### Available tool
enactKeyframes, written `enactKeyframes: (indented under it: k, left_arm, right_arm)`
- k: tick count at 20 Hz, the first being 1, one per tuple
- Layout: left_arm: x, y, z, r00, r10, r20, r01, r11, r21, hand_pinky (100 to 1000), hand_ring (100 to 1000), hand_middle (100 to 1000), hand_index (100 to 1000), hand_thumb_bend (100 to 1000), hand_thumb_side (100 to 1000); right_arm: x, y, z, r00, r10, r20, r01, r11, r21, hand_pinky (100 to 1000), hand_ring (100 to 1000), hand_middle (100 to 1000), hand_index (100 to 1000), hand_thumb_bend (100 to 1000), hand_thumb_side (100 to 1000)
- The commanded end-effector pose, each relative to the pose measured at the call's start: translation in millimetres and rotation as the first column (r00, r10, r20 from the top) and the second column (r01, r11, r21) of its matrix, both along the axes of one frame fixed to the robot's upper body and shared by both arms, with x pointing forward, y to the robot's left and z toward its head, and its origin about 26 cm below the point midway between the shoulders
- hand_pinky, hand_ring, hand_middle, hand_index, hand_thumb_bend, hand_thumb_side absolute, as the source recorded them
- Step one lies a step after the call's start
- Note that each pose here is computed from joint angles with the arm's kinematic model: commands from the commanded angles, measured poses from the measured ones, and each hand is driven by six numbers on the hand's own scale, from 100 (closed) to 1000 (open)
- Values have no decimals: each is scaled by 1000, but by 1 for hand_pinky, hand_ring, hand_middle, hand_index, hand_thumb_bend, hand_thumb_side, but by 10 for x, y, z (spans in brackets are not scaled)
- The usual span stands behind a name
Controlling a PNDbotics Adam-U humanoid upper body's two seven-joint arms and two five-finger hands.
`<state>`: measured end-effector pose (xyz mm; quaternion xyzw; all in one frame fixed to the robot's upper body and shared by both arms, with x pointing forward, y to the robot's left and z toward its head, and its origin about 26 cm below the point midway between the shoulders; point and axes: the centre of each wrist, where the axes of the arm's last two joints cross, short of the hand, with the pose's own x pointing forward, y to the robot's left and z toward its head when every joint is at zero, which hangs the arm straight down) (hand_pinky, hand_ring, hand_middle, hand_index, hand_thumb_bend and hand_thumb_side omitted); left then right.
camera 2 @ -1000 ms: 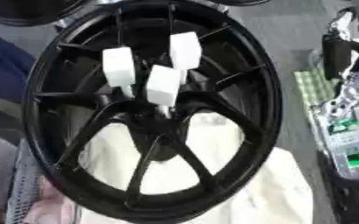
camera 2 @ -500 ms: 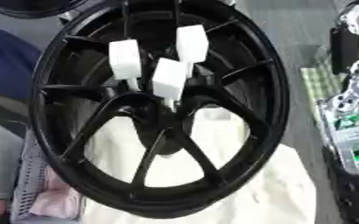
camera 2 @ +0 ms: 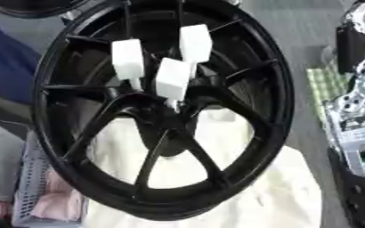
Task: Pull the pin out of the wheel hub.
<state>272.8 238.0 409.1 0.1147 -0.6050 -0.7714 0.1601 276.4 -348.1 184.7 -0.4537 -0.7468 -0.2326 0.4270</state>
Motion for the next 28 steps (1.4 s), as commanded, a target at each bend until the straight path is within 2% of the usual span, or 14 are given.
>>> enactKeyframes:
  k: [1, 7, 9, 12, 17, 21, 24, 28]
  left_arm:
    - [-30, -95, 17, 999, -19, 29, 18, 999, 41, 813, 782, 745, 878, 127, 382]
    - [-10, -351, -53, 998, -59, 11, 58, 995, 78, 806, 779, 737, 881, 163, 419]
    - [-14, -432, -60, 998, -67, 7, 66, 994, 85, 803, 777, 732, 882, 181, 471]
    - [-26, -528, -57, 997, -78, 9, 77, 993, 88, 804, 778, 735, 889, 193, 434]
    - [-8, -658, -65, 996, -91, -7, 92, 992, 84, 807, 784, 747, 897, 189, 443]
    - [53, -750, -80, 994, -105, -21, 107, 991, 81, 808, 787, 752, 897, 185, 409]
    - [115, -833, -110, 992, -124, -38, 126, 989, 82, 808, 789, 763, 889, 180, 347]
    - [198, -914, -167, 989, -135, -59, 140, 986, 90, 806, 788, 762, 887, 174, 350]
  right_arm:
    - [-24, 8, 109, 995, -104, -2, 104, 995, 9, 703, 809, 701, 787, 100, 576]
    - [-16, 26, 112, 995, -100, 2, 100, 995, 1, 704, 808, 701, 787, 100, 584]
    - [-16, 27, 111, 995, -100, 2, 100, 995, 1, 703, 808, 700, 787, 100, 575]
    - [-15, 30, 109, 995, -99, 3, 99, 995, 0, 704, 808, 700, 787, 100, 575]
    - [-9, 45, 105, 996, -93, 5, 93, 996, -1, 704, 808, 700, 787, 100, 575]
    - [-6, 54, 103, 996, -91, 4, 91, 996, -2, 704, 808, 700, 786, 100, 575]
    - [-3, 65, 100, 996, -87, 4, 87, 996, 0, 704, 808, 700, 786, 100, 574]
    - [0, 73, 99, 996, -84, 3, 84, 996, 3, 704, 808, 700, 786, 100, 574]
